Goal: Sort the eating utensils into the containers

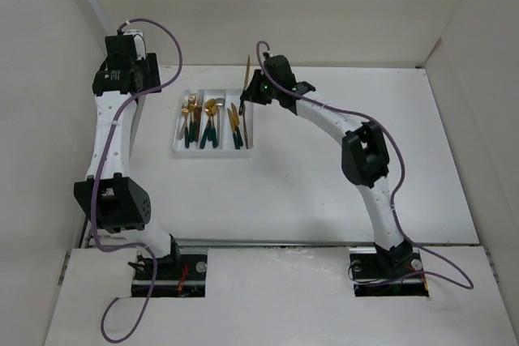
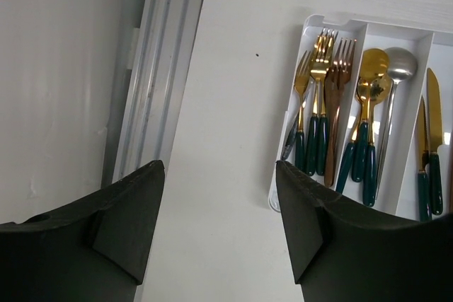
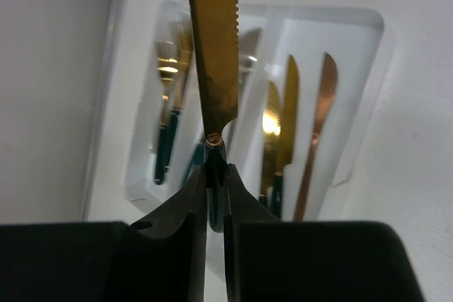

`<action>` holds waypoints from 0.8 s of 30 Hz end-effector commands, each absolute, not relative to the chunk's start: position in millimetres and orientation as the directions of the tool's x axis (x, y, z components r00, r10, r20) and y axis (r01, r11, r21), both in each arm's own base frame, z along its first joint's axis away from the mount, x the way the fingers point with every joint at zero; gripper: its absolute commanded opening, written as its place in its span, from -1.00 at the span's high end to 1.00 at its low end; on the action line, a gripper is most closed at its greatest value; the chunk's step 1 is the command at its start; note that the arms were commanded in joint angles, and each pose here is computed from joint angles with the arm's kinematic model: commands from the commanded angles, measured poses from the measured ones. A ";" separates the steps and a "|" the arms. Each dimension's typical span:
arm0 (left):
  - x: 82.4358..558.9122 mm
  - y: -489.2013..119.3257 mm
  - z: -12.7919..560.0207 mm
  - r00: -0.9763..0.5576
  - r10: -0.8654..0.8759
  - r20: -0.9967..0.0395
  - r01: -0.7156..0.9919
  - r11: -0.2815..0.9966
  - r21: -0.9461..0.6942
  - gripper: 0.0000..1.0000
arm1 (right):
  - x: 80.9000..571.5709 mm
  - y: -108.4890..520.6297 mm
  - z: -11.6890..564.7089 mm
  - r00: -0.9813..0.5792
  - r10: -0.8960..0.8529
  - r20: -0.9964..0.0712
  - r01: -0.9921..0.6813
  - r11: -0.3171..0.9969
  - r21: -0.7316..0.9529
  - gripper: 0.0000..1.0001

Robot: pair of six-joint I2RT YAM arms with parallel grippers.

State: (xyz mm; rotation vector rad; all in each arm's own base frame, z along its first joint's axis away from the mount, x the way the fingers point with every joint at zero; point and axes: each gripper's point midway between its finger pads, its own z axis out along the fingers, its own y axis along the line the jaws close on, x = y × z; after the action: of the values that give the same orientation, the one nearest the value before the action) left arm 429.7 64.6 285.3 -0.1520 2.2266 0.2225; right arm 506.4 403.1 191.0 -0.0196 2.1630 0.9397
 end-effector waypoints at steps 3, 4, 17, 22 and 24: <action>428.7 67.8 300.8 -0.568 -0.034 -0.822 -0.184 0.979 0.087 -0.23 | 514.2 426.1 171.7 -0.734 0.292 -0.613 -0.303 0.667 0.681 1.00; 428.7 67.8 300.8 -0.568 -0.034 -0.822 -0.183 0.979 0.087 -0.23 | 512.4 428.0 166.2 -0.745 0.282 -0.605 -0.305 0.663 0.684 1.00; 432.3 66.6 293.1 -0.583 -0.035 -0.812 -0.175 0.981 0.083 -0.23 | 476.3 417.5 161.4 -0.803 0.227 -0.551 -0.296 0.651 0.699 -0.09; 432.3 66.6 293.1 -0.583 -0.035 -0.812 -0.175 0.981 0.083 -0.23 | 483.7 378.0 249.6 -0.714 0.319 -0.623 -0.338 0.622 0.706 -0.14; 432.0 68.4 293.2 -0.583 -0.035 -0.812 -0.183 0.979 0.089 -0.23 | 490.6 348.9 277.7 -0.666 0.373 -0.647 -0.327 0.633 0.701 -0.19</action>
State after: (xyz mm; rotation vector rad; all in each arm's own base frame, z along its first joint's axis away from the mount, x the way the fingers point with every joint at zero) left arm 431.0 64.8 285.7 -0.1480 2.2226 0.1925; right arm 473.6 393.7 171.6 -0.0028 2.2749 1.0595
